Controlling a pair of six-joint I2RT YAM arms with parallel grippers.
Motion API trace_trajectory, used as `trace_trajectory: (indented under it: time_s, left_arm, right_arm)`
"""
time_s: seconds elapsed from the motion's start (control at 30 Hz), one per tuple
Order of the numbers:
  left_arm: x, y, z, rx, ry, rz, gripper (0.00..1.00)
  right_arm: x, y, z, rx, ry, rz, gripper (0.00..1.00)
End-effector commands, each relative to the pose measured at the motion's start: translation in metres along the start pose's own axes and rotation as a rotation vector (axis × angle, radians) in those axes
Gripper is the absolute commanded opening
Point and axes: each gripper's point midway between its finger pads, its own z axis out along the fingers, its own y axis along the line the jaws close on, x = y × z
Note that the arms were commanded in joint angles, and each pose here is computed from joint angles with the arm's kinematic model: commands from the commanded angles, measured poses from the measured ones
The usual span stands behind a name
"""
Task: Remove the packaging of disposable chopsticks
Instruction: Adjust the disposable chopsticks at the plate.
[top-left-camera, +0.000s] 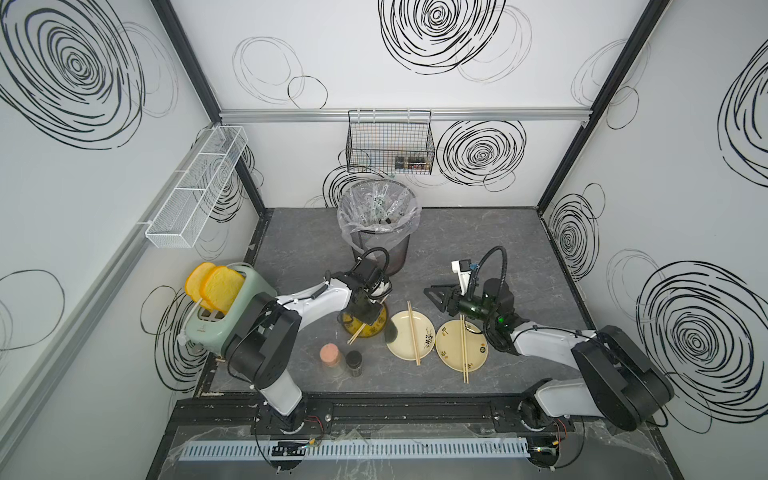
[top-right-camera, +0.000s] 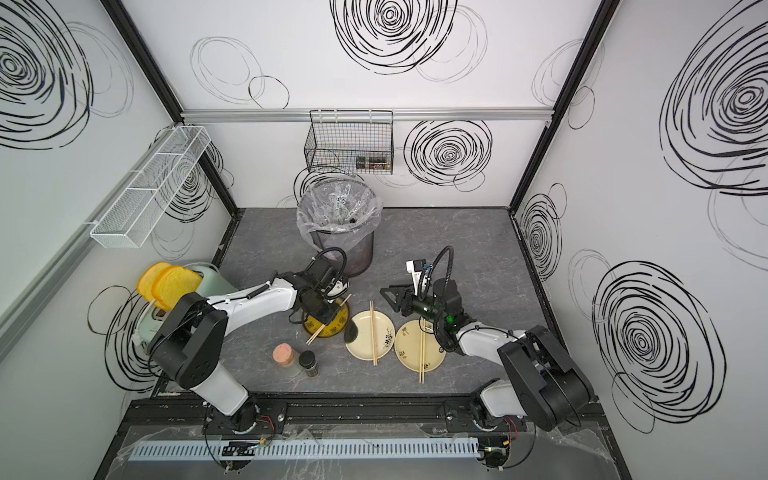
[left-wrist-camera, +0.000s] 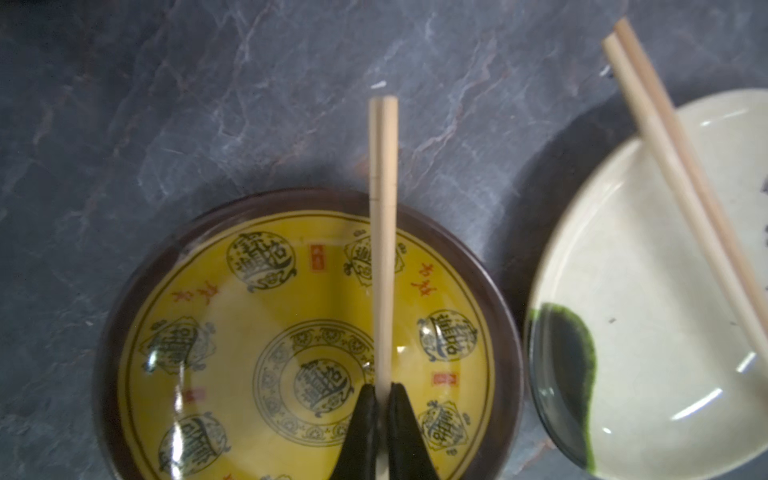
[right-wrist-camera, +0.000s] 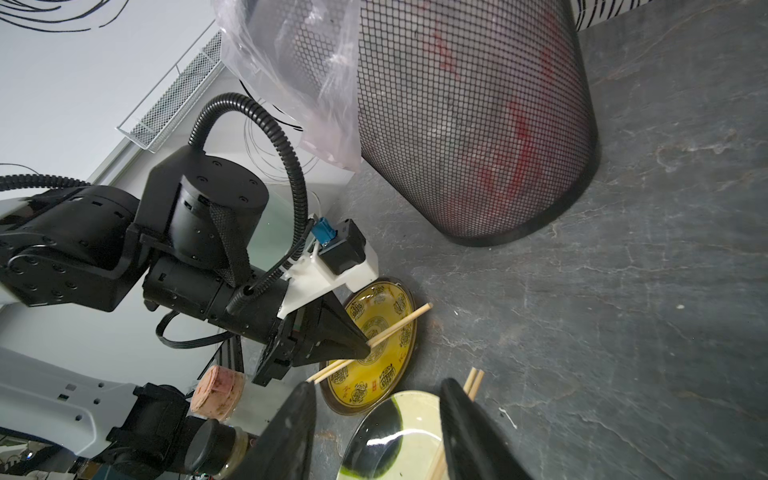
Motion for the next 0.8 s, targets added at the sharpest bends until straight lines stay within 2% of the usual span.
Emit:
trace_trajectory:
  time_s: [0.0,0.27,0.6,0.67,0.77]
  left_arm:
    - [-0.007,-0.012,-0.015,0.088,-0.034,0.003,0.0]
    - [0.006,-0.005,-0.002,0.131,0.003,-0.029,0.0]
    - [0.013,0.008,0.008,0.124,0.021,-0.068,0.02]
    - [0.014,0.009,0.01,0.121,0.027,-0.067,0.12]
    - [0.015,0.011,0.011,0.113,0.028,-0.072,0.19]
  right_arm:
    - [-0.01,0.007,0.004,-0.022,-0.015,-0.014,0.51]
    - [-0.01,0.008,0.004,-0.021,-0.016,-0.014,0.51]
    - [-0.01,0.008,0.004,-0.02,-0.017,-0.017,0.51]
    - [-0.011,0.008,0.004,-0.02,-0.017,-0.018,0.51]
    - [-0.01,0.008,0.004,-0.021,-0.017,-0.019,0.51]
